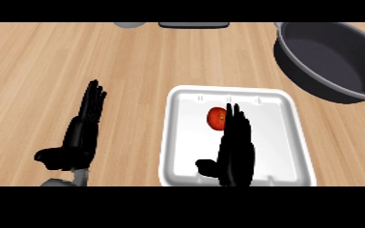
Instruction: Pick the tomato from the tray and place it in the pot
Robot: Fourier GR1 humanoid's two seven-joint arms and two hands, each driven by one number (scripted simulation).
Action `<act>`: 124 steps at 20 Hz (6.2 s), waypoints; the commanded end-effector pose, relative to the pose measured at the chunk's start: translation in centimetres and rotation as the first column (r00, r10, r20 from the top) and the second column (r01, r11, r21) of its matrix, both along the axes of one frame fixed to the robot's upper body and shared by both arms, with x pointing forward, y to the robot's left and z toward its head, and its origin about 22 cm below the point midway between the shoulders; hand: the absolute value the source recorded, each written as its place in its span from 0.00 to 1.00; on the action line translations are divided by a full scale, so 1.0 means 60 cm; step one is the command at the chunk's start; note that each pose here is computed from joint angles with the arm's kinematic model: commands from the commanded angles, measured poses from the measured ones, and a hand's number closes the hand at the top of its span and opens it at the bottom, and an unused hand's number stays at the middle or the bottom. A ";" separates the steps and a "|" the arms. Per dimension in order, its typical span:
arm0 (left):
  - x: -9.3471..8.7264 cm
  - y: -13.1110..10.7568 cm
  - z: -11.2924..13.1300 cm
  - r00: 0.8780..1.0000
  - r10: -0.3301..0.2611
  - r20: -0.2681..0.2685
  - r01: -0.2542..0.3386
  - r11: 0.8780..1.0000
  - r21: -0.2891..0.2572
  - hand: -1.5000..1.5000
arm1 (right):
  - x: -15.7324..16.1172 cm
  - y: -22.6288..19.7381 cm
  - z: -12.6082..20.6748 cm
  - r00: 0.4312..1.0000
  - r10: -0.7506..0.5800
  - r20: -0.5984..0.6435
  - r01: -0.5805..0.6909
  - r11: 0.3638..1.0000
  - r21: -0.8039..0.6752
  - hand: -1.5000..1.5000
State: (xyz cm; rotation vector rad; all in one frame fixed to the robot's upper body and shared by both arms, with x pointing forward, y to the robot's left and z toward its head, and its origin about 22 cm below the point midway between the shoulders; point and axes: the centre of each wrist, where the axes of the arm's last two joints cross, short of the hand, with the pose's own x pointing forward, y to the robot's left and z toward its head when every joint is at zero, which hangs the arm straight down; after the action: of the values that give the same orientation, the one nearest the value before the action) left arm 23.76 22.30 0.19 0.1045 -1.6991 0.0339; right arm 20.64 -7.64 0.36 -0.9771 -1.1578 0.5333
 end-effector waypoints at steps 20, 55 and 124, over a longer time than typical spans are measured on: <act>0.012 -0.007 -0.001 1.000 0.002 -0.008 -0.002 1.000 -0.002 0.50 | 0.046 0.010 -0.037 0.984 -0.023 0.177 0.044 0.992 -0.115 1.00; 0.041 -0.037 0.028 0.991 -0.125 0.051 0.124 0.992 0.016 0.50 | 0.455 -0.215 0.331 0.688 -0.662 0.298 0.721 0.574 -0.388 1.00; 0.008 -0.010 0.021 1.000 0.020 -0.005 -0.020 1.000 0.006 0.50 | 0.220 -0.546 0.036 0.225 -0.831 0.509 0.725 0.492 0.482 0.00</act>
State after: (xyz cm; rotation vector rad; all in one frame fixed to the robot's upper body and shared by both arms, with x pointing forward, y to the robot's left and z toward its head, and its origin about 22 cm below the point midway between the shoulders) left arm 23.85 22.65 0.94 0.1074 -1.7054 0.0364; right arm 34.73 -41.55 3.87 -1.5290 -1.0885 -0.8486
